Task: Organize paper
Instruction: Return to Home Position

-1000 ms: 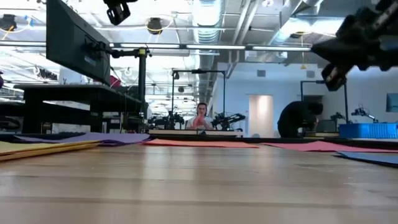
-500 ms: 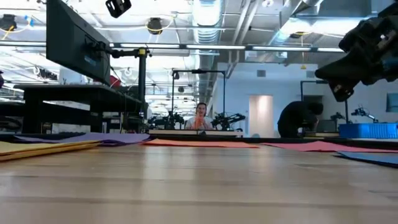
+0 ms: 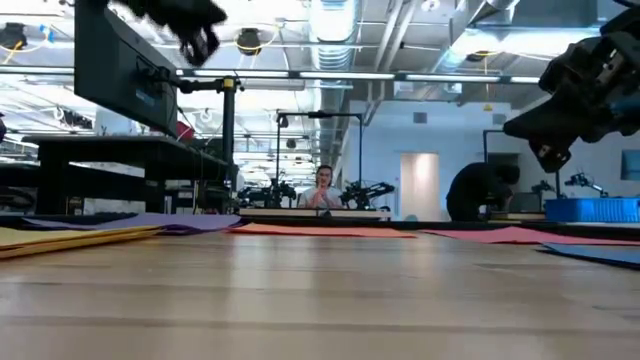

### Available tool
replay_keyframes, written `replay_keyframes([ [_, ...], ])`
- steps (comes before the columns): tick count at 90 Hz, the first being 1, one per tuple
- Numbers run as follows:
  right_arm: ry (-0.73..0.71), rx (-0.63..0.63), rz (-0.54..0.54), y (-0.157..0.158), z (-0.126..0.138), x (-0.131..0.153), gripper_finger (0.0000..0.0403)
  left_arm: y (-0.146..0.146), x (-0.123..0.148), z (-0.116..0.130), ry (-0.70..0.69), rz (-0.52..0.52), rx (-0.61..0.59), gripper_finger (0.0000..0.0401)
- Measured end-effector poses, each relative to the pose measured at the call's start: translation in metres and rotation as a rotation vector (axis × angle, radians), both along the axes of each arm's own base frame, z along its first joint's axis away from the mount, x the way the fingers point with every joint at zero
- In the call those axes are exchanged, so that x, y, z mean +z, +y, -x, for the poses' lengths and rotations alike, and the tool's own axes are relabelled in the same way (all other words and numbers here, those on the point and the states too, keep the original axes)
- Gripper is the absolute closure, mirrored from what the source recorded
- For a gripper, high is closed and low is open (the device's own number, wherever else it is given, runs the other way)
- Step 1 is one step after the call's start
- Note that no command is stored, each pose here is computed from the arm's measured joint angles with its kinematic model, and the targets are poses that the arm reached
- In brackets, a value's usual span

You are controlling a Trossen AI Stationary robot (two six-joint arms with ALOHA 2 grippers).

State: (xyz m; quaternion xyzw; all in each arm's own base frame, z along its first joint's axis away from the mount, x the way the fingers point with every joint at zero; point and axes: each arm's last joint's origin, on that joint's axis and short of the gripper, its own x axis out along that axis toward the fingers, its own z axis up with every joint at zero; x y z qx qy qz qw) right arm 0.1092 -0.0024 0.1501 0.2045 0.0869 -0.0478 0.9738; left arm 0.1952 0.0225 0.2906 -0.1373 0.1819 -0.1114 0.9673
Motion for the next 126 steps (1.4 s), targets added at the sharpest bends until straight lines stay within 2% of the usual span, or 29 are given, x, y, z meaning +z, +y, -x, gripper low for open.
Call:
replay_keyframes([
  [18, -0.005, -0.001, 0.000, 0.000, 0.000, 0.000, 0.0401, -0.018, -0.069, 0.014, -0.103, 0.165, -0.033, 0.0400],
  [27, -0.006, -0.001, 0.000, 0.000, 0.000, 0.000, 0.0401, -0.025, -0.091, 0.028, -0.080, 0.226, -0.053, 0.0400],
  [35, -0.007, -0.001, 0.000, 0.000, 0.000, 0.001, 0.0401, -0.030, -0.102, 0.039, -0.078, 0.228, -0.070, 0.0400],
  [57, -0.007, -0.002, 0.000, 0.000, 0.000, 0.001, 0.0401, -0.029, -0.114, 0.064, -0.379, 0.087, 0.020, 0.0400],
  [74, -0.008, -0.003, 0.000, 0.000, 0.000, 0.001, 0.0401, -0.025, -0.111, 0.074, -0.445, 0.014, 0.066, 0.0400],
  [80, -0.008, -0.003, 0.000, 0.000, 0.000, 0.001, 0.0401, -0.024, -0.110, 0.077, -0.471, -0.075, 0.075, 0.0400],
  [90, -0.008, -0.003, 0.000, 0.000, 0.000, 0.001, 0.0401, -0.020, -0.109, 0.082, -0.521, -0.326, 0.156, 0.0400],
  [98, -0.008, -0.003, 0.000, 0.000, 0.000, 0.001, 0.0401, -0.016, -0.111, 0.087, -0.482, -0.373, 0.282, 0.0400],
  [103, -0.008, -0.003, 0.000, 0.000, 0.000, 0.001, 0.0401, -0.014, -0.114, 0.090, -0.442, -0.362, 0.358, 0.0400],
  [109, -0.008, -0.003, 0.000, 0.000, 0.000, 0.001, 0.0401, -0.013, -0.119, 0.095, -0.394, -0.303, 0.419, 0.0400],
  [126, -0.005, 0.000, -0.001, 0.000, 0.000, 0.001, 0.0401, -0.015, -0.123, 0.098, -0.364, -0.118, 0.394, 0.0400],
])
